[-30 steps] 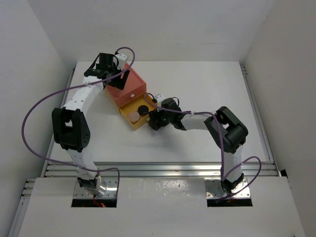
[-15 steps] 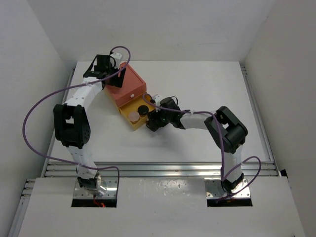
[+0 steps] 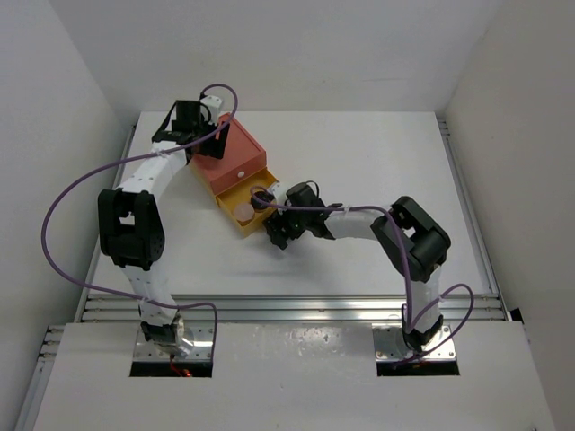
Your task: Organize the makeup
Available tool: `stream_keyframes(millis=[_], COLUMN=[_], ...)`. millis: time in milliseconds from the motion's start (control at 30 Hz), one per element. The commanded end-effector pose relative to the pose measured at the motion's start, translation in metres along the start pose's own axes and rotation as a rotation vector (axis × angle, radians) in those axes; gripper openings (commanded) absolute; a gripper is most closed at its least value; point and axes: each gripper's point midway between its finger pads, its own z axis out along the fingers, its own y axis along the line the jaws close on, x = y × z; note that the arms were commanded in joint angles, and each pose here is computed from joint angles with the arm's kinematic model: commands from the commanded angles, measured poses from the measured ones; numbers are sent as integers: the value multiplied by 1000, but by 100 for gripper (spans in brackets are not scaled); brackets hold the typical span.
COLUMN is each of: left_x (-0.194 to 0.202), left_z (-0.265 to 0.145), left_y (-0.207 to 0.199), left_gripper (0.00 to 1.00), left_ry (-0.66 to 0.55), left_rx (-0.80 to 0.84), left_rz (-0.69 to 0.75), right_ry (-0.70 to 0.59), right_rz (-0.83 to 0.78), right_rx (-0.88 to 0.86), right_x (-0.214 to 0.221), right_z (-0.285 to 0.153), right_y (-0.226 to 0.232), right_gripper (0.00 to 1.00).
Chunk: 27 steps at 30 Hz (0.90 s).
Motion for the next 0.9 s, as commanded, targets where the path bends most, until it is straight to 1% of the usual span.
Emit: stream_keyframes(millis=[0,33,167,200,267,300,367,400,433,500,533,633,700,733,767,867], left_x=[27,27,27,27,27,27,27,27,27,27,30,30,30,30,30,30], left_z=[3,3,3,3,3,3,3,3,3,3,6,6,6,6,6,6], left_y=[-4,-4,-2,-2,-2,-2,-2,-2,-2,-2,-3,-3,-4,-4,-4,-4], left_gripper=[82,82,82,82,82,82,82,82,82,82,82,82,82,82,82,82], left_ry=[78,78,80,80,80,80,80,80,80,80,89,89,87,87,87,87], left_rx=[23,23,14,14,14,14,14,14,14,14,16,16,25,25,25,25], left_rz=[-12,-12,-3,-3,-3,-3,-3,-3,-3,-3,-3,-3,-3,-3,-3,-3], right_ry=[115,119,139,146,198,203,216,196,203,187,185,172,145,105,111,1], right_rz=[-73,-112,-154,-149,-139,-136,-121,-122,-115,-117,-120,-136,-127,-125,-99,-75], right_rx=[-79,-93,-104,-96,-72,-65,-52,-51,-51,-50,-54,-99,-173,-217,-265,-327], right_x=[36,38,39,40,49,51,58,53,59,56,54,44,27,13,12,-38], right_z=[3,4,7,9,10,11,8,6,4,-3,-6,-24,-44,-54,-63,-90], right_y=[14,15,14,12,7,6,4,5,6,7,9,17,31,40,48,58], right_gripper=[92,92,93,88,80,74,67,63,53,45,39,31,29,26,24,22])
